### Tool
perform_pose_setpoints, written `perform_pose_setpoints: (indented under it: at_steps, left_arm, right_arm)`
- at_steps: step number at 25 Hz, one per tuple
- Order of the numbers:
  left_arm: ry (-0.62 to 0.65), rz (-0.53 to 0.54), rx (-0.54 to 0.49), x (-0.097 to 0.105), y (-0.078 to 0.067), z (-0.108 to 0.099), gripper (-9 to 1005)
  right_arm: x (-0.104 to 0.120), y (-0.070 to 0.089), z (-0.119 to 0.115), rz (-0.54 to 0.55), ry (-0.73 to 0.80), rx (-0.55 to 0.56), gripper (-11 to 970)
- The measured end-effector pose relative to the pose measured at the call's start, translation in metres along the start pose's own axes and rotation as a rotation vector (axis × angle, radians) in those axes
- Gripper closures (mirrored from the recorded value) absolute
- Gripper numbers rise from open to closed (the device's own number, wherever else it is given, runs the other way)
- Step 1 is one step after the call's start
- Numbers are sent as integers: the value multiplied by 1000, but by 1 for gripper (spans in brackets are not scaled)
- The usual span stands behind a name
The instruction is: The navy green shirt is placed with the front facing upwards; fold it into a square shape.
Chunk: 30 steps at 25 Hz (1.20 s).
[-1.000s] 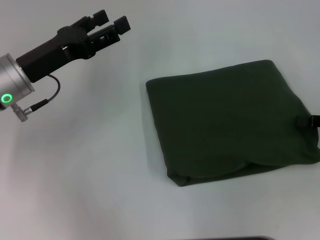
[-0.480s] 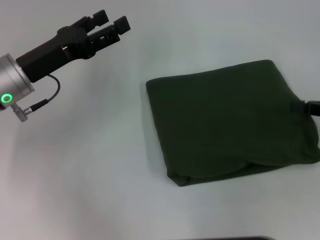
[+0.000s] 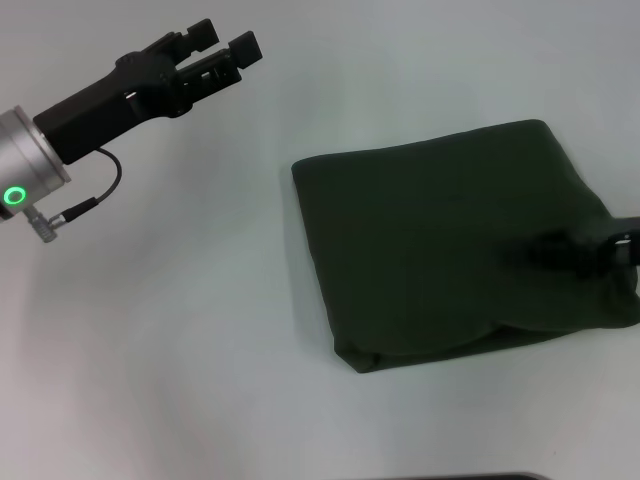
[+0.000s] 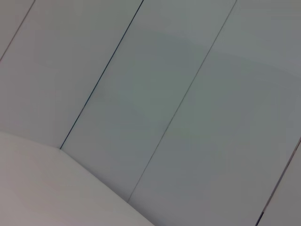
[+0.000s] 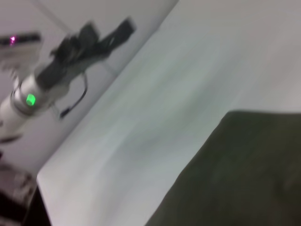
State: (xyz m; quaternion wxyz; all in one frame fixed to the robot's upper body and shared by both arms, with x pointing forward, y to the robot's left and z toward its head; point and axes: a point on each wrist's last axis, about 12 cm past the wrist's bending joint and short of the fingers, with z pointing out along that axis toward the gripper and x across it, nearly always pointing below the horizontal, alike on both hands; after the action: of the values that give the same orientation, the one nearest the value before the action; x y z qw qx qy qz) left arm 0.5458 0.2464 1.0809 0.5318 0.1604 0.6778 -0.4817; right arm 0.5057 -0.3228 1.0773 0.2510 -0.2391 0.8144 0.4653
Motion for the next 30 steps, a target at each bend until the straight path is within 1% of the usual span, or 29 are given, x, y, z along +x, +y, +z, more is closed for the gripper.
perform_pose_setpoints:
  at_steps: [4, 9, 12, 17, 23, 27, 30]
  left_arm:
    - [0, 0, 0, 0, 0, 0, 91]
    - [1, -2, -6, 1, 1, 0, 91]
    - [1, -3, -7, 1, 1, 0, 91]
    - [1, -4, -6, 1, 1, 0, 91]
    - [2, -4, -7, 1, 1, 1, 91]
    - [2, -5, -5, 1, 1, 1, 91]
    - [2, -8, -4, 2, 0, 2, 91]
  right_arm:
    - [1, -2, 13, -6, 78, 20, 960]
    - [8, -12, 17, 27, 143, 92, 960]
    - [9, -13, 19, 31, 162, 107, 960]
    - [7, -8, 17, 3, 145, 62, 960]
    - [-4, 3, 11, -47, 76, -32, 959]
    - [-12, 7, 23, -76, 105, -71, 959]
    - [-16, 10, 38, -98, 149, -86, 959]
